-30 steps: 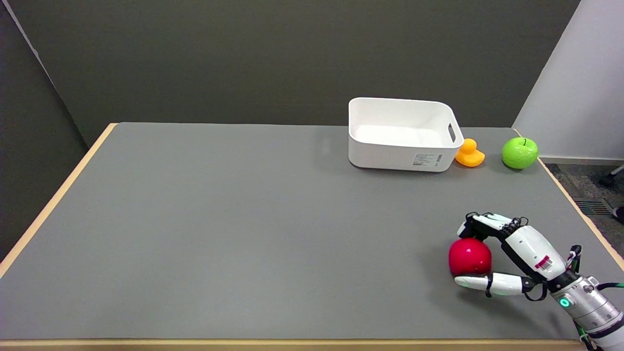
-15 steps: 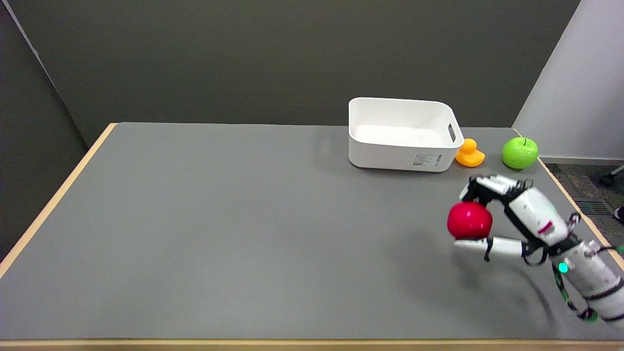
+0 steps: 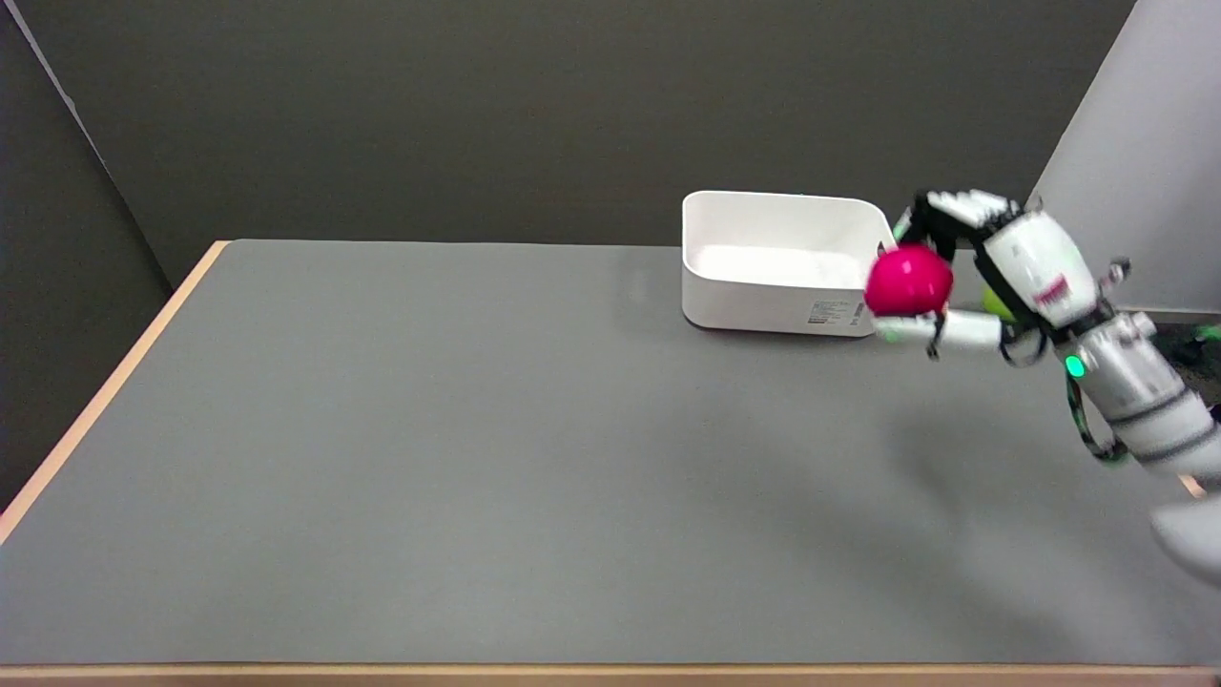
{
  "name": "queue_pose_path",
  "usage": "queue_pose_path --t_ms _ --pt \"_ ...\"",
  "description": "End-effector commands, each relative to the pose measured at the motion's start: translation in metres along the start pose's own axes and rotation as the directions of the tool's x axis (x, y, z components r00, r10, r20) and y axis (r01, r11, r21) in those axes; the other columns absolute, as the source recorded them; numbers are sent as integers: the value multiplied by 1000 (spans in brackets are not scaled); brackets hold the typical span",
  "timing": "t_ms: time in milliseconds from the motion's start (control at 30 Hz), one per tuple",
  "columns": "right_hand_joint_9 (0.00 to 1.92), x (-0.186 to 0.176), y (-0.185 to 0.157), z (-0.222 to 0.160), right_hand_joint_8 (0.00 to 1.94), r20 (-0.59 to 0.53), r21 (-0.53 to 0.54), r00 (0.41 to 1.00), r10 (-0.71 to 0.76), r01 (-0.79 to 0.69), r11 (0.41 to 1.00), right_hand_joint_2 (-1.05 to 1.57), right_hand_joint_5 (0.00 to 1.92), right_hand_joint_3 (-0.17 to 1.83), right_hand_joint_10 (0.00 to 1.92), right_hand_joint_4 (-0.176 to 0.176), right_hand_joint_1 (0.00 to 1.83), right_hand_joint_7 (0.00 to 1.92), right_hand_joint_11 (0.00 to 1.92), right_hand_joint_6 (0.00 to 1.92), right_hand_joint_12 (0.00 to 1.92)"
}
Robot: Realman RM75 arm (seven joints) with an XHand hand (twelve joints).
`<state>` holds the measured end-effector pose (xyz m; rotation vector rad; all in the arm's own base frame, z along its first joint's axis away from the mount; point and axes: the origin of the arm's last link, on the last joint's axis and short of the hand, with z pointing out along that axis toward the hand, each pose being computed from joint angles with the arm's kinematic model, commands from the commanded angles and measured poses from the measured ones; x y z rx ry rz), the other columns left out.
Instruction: Pick up the pomegranate.
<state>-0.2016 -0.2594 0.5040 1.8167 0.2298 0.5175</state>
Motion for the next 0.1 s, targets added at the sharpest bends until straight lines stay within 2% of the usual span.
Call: queue_pose_path --t_ms 33,100 --pt "871 -10 42 185 1451 53 -70 995 -88 92 993 1078 601 397 1632 -89 1165 844 584 1508 1573" --pt "869 -14 41 201 1460 72 -82 994 -83 89 993 1084 609 390 1640 -100 1166 827 580 1508 1578"
